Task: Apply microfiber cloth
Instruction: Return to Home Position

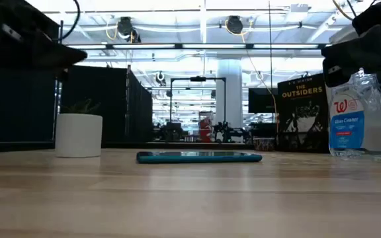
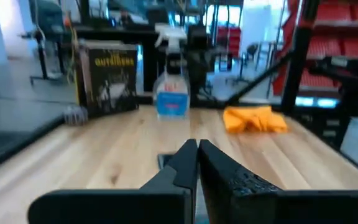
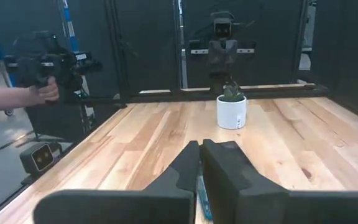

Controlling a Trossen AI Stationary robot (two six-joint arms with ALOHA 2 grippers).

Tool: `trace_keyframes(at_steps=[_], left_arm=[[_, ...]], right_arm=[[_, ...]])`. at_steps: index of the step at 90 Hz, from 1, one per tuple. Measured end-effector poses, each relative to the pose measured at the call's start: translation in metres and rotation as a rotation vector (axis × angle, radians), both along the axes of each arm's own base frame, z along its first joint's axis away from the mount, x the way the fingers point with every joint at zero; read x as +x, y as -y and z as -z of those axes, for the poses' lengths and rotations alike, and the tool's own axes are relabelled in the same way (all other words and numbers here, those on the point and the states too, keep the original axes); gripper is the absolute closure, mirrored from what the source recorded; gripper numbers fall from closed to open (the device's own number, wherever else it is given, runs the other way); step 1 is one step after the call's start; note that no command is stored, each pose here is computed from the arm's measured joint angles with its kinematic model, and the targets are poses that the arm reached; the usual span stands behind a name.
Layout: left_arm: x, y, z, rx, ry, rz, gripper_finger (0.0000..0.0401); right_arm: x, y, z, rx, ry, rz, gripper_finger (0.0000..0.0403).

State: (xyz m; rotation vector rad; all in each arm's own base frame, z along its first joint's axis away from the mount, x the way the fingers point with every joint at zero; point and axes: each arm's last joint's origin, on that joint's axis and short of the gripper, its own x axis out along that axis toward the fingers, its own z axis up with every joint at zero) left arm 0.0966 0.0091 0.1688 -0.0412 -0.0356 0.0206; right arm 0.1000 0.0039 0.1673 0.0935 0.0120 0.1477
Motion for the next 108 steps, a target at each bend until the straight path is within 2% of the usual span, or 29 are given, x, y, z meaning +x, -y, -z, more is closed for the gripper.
trace_keyframes(at_steps=[18, 108], left_arm=[[0.0017, -0.0002, 0.0034, -0.005, -0.039, -0.002, 0.0401], [0.0017, -0.0003, 0.0026, -0.004, -0.031, -0.005, 0.0401]], right_arm=[[0.0000, 0.0000, 0.0000, 0.000, 0.000, 0.000, 0.0399], [0.0000, 0.0000, 0.0000, 0.000, 0.000, 0.000, 0.0399]])
